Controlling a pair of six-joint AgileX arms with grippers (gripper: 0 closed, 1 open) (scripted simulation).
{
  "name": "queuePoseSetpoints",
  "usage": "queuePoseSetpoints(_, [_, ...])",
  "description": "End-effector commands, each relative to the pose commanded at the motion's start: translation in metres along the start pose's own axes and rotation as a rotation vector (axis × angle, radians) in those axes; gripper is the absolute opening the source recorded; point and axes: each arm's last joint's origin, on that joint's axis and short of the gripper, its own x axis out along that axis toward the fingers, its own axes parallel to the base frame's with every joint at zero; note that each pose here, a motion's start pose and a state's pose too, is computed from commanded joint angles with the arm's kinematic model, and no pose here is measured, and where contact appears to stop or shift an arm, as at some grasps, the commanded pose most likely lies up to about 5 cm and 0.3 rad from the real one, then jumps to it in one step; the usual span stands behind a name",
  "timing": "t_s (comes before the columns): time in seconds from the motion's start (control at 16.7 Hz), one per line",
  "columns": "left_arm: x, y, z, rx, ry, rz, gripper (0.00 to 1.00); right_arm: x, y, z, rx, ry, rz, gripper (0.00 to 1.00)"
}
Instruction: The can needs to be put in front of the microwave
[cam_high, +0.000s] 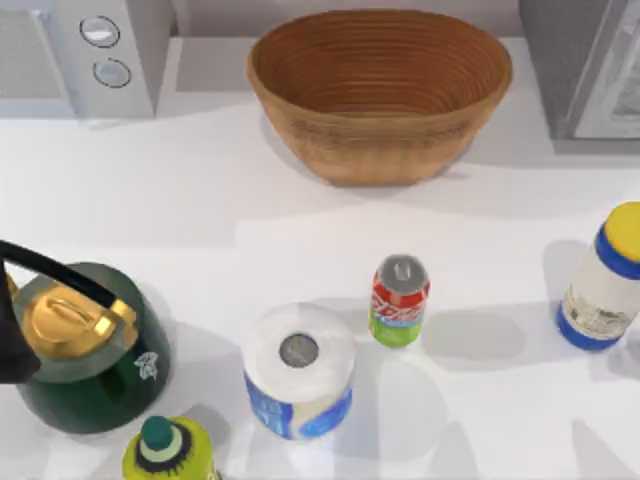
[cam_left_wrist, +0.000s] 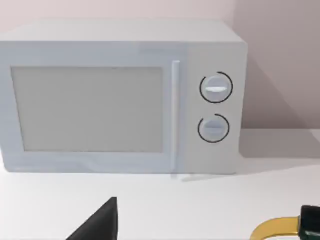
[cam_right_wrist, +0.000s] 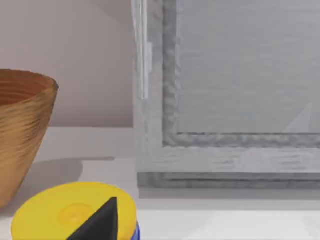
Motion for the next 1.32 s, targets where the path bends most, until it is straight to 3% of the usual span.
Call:
queuePoseSetpoints(0.36, [0.0, -0.004, 0.019, 0.006, 0.051, -0.04, 1.0, 0.0, 0.0, 0.0, 0.0, 0.0, 0.0, 1.0])
queuePoseSetpoints(0.72, [0.018, -0.023, 0.089, 0.035, 0.284, -0.189, 1.0, 0.0, 0.0, 0.0, 0.0, 0.0, 0.0, 1.0])
queuePoseSetpoints(1.08, [0.081, -0.075, 0.166, 0.121, 0.618, -0.384, 1.0, 0.0, 0.0, 0.0, 0.0, 0.0, 0.0, 1.0])
queuePoseSetpoints(1.32, [0.138, -0.14, 0.185, 0.221, 0.858, -0.501, 1.0, 0.0, 0.0, 0.0, 0.0, 0.0, 0.0, 1.0])
